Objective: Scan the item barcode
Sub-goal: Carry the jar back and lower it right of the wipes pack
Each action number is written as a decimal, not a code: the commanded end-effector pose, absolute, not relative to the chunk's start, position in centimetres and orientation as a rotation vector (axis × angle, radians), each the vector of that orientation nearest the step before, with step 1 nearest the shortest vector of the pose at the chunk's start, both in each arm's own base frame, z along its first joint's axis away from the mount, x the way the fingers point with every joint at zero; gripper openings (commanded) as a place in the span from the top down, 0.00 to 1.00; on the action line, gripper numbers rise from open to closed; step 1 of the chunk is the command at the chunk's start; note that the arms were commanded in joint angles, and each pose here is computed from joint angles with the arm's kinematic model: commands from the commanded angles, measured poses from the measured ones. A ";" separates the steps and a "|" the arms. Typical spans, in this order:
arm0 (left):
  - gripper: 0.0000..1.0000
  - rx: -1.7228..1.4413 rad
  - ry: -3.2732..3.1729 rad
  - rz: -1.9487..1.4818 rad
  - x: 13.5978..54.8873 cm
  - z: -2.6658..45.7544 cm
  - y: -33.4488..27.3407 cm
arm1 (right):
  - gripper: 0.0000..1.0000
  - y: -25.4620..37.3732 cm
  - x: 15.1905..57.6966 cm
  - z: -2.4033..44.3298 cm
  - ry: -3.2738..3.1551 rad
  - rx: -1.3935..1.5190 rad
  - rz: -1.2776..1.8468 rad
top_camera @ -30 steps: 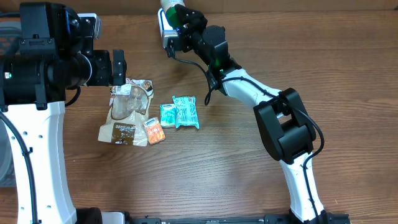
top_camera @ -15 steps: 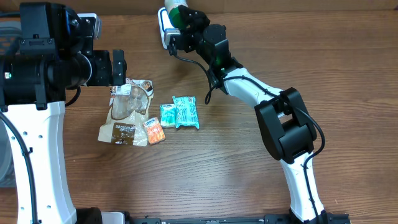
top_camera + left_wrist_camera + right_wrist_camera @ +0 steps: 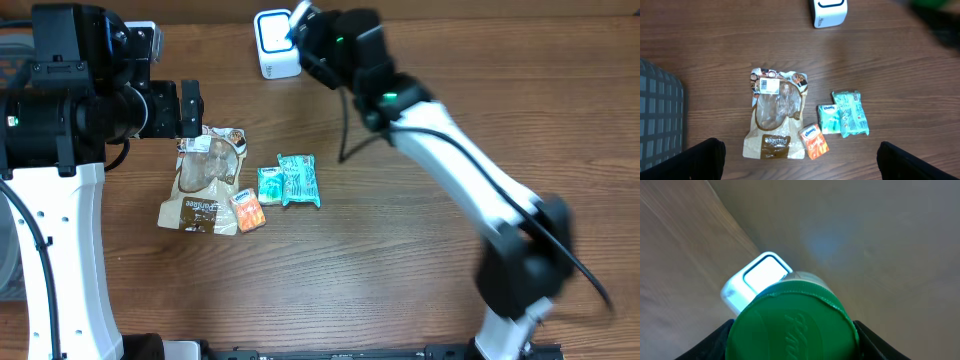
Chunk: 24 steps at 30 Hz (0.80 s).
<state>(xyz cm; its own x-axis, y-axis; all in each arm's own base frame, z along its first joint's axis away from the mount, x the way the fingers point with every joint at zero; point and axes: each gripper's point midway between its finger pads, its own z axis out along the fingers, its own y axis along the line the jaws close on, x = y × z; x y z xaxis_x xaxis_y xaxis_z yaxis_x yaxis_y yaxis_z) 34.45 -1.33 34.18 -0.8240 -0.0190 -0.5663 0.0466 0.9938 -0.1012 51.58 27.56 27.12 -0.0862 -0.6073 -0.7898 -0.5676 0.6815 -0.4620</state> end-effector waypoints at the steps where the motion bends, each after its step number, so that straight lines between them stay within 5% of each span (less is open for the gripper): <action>1: 0.00 0.010 2.519 -0.141 34.4 34.7 -1.1 | 0.61 23.2 47.8 36.4 1.815 -0.572 0.156; 13: 0.00 0.010 2.519 -0.141 34.4 34.7 -1.1 | 0.60 13.6 38.5 26.1 2.518 -0.323 0.223; 24: 0.00 0.010 2.519 -0.141 34.4 34.7 -1.1 | 0.59 8.6 38.3 16.1 2.788 -0.139 0.199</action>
<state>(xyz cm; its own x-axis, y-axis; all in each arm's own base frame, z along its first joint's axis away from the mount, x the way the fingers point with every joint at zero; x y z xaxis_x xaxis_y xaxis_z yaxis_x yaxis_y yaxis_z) 34.44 -1.33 34.17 -0.8242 -0.0190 -0.5660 0.0466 0.9938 -0.1012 37.95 9.26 17.43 -0.9234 -0.1146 -0.3664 -0.1600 0.9825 0.0959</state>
